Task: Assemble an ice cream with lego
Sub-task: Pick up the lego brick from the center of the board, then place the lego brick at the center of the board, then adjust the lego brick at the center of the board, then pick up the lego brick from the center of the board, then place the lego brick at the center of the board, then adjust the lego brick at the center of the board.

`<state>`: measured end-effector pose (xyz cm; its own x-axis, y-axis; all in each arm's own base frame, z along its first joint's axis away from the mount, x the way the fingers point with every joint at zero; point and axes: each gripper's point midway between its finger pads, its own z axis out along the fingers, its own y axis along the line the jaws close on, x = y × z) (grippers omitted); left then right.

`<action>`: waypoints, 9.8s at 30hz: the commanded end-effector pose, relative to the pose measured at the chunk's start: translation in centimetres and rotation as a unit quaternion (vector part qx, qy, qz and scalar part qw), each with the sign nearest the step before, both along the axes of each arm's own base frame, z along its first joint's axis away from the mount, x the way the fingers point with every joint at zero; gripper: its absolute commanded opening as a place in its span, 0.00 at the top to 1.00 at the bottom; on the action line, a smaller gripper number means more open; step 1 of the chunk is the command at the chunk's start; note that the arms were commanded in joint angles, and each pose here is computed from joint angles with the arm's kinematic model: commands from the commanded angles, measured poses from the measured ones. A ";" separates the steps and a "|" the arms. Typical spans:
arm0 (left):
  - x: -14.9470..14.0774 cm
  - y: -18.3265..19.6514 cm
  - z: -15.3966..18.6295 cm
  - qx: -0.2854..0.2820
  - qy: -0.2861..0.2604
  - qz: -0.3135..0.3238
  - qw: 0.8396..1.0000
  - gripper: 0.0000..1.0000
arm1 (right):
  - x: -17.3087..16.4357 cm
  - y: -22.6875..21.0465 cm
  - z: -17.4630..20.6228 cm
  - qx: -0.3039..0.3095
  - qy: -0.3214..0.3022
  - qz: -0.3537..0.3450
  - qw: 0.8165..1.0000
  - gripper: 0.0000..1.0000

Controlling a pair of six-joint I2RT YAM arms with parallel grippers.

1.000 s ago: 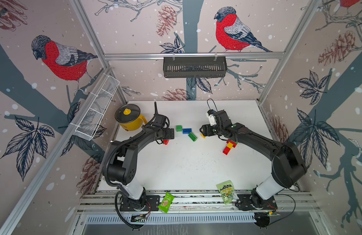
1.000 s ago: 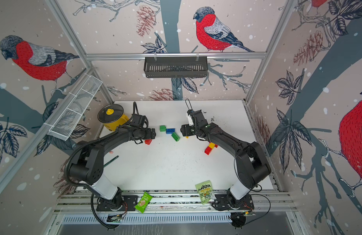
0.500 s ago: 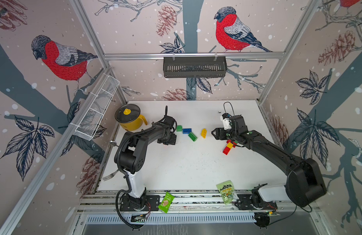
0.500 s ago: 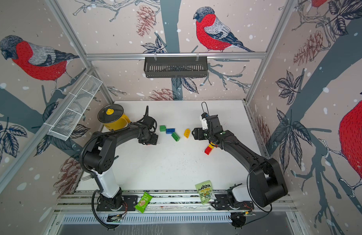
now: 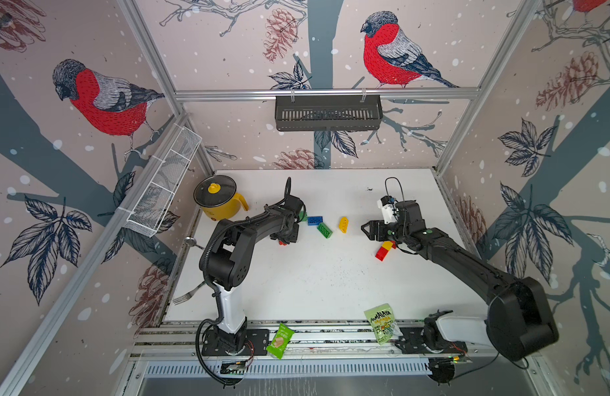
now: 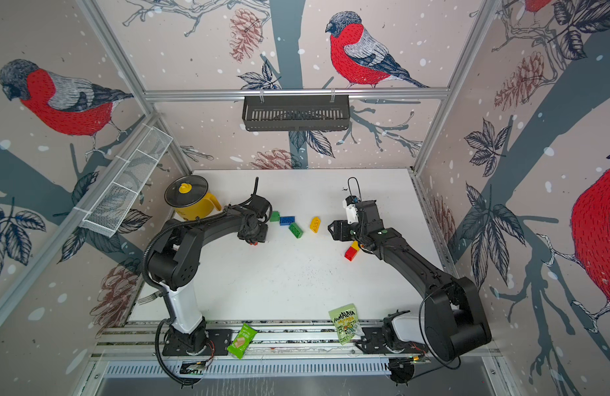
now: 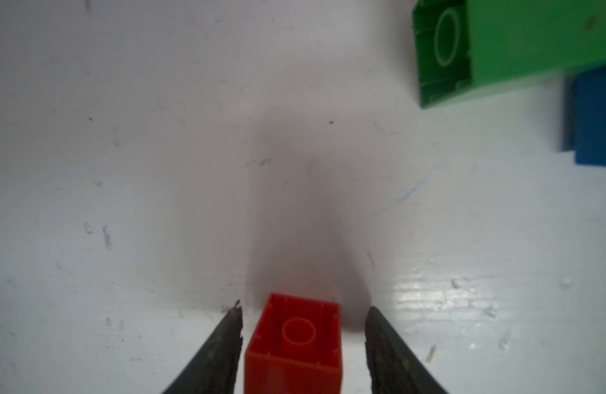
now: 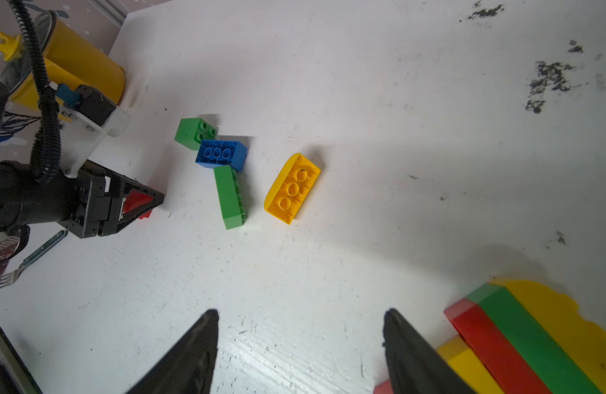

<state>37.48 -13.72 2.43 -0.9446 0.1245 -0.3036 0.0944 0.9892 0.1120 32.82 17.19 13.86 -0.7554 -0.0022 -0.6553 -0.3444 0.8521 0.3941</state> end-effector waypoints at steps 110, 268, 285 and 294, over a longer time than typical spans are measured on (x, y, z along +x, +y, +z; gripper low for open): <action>-2.1 -9.5 7.2 -0.086 0.065 -0.040 0.993 0.02 | -7.9 7.0 -1.4 -0.027 -0.013 0.077 0.997 0.22; -4.8 7.6 14.5 -0.260 -0.154 0.079 0.950 0.02 | -11.7 14.6 -5.8 -0.072 -0.138 0.130 0.979 0.39; -4.9 7.9 14.7 -0.248 -0.159 0.077 0.952 0.02 | -10.8 15.5 -8.7 -0.107 -0.124 0.130 0.978 0.50; -5.0 8.0 14.7 -0.246 -0.160 0.077 0.953 0.02 | -10.4 15.9 -9.6 -0.129 -0.118 0.134 0.975 0.60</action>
